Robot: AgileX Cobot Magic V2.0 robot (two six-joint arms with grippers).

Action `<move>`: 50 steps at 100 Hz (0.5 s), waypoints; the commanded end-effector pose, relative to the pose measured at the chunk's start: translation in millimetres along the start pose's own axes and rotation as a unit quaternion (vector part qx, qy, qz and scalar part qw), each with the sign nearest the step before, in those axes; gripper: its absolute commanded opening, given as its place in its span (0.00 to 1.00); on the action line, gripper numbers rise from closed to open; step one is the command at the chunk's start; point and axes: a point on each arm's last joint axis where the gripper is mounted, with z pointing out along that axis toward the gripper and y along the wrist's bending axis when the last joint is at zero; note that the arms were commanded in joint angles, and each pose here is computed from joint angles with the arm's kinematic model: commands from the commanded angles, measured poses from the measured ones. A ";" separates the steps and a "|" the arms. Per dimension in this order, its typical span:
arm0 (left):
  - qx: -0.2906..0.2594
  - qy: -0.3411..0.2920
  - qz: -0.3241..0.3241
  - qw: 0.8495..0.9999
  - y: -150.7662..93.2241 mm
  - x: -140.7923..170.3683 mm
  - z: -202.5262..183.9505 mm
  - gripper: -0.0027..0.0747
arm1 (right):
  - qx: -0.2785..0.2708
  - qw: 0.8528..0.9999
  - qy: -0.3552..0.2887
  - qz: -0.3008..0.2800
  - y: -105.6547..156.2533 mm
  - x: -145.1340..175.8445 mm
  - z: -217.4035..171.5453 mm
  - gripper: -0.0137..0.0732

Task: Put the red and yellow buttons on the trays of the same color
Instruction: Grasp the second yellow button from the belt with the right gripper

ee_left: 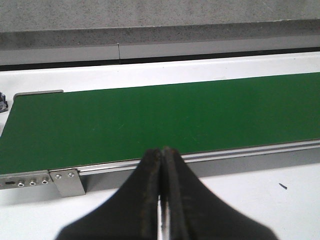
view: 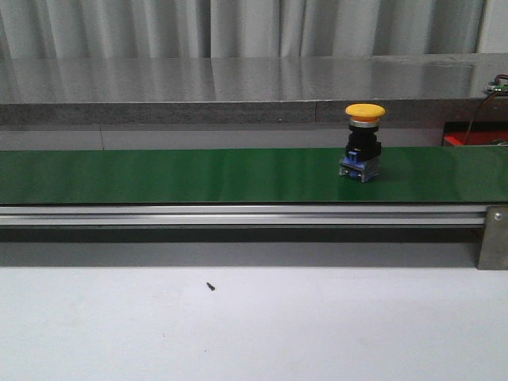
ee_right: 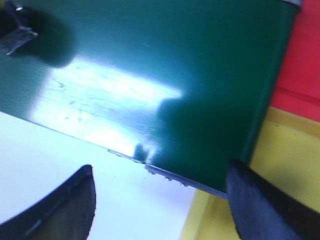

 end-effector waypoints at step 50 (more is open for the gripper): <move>-0.002 -0.048 -0.004 0.999 -0.5 -14.9 -4.5 0.01 | -0.039 0.987 -0.069 -0.141 63.8 -60.2 11.4 0.79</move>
